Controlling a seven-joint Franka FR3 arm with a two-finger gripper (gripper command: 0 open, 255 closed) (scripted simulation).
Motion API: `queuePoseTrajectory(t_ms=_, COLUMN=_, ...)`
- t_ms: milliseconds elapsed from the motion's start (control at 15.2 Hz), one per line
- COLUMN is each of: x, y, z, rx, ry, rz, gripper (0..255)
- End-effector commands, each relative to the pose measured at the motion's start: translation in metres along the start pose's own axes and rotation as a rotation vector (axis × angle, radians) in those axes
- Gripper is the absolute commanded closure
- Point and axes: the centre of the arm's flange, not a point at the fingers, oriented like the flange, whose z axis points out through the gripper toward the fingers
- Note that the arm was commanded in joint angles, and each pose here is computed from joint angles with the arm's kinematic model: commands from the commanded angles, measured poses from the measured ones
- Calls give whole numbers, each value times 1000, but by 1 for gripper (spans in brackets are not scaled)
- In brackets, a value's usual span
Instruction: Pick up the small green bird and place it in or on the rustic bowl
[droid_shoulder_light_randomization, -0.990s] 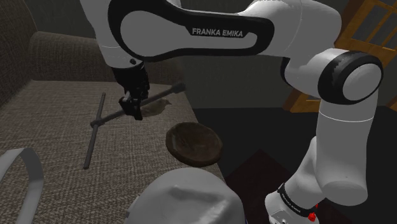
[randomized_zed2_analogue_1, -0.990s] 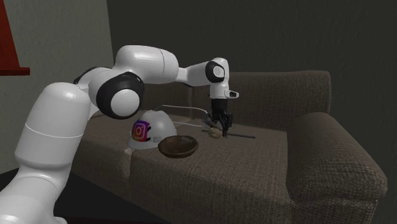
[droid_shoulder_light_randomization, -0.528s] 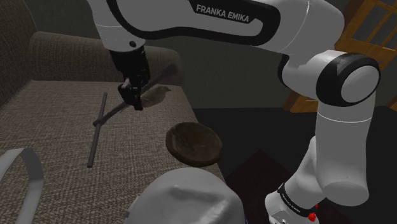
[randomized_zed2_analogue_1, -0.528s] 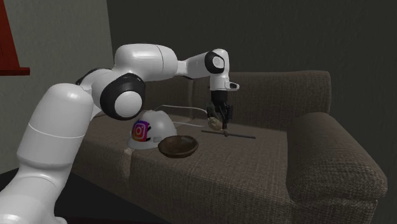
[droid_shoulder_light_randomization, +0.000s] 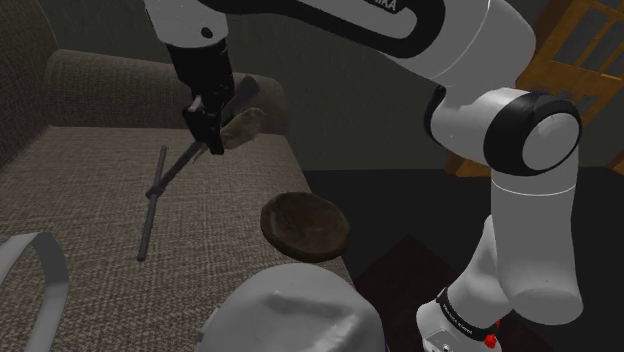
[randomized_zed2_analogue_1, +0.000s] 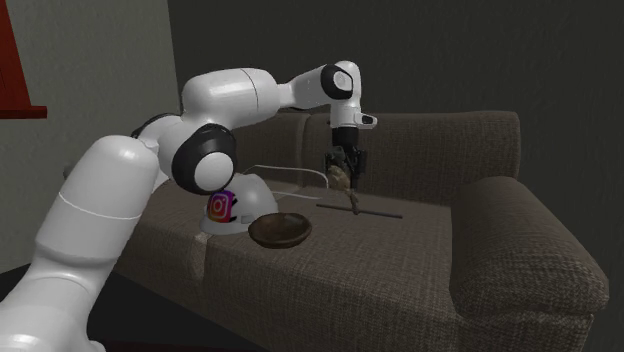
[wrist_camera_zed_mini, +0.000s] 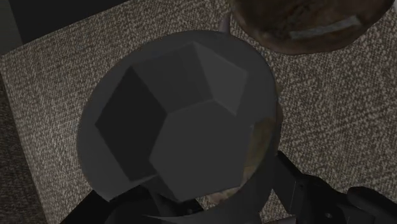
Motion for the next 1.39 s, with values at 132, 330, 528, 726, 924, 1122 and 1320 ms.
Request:
queuePoseTrajectory(t_ms=132, x=-38, y=-13, z=-3, rx=0, ry=0, rz=0, gripper=255)
queuePoseTrajectory(t_ms=330, x=-75, y=-27, z=1, rx=0, ry=0, rz=0, gripper=255)
queuePoseTrajectory(t_ms=528, x=-112, y=-42, z=5, rx=0, ry=0, rz=0, gripper=255)
queuePoseTrajectory(t_ms=726, x=-148, y=-56, z=8, rx=0, ry=0, rz=0, gripper=255)
queuePoseTrajectory(t_ms=924, x=-177, y=-67, z=11, rx=0, ry=0, rz=0, gripper=255)
queuePoseTrajectory(t_ms=1122, x=-175, y=-70, z=27, rx=0, ry=0, rz=0, gripper=255)
queuePoseTrajectory(t_ms=1320, x=-172, y=-73, z=42, rx=0, ry=0, rz=0, gripper=255)
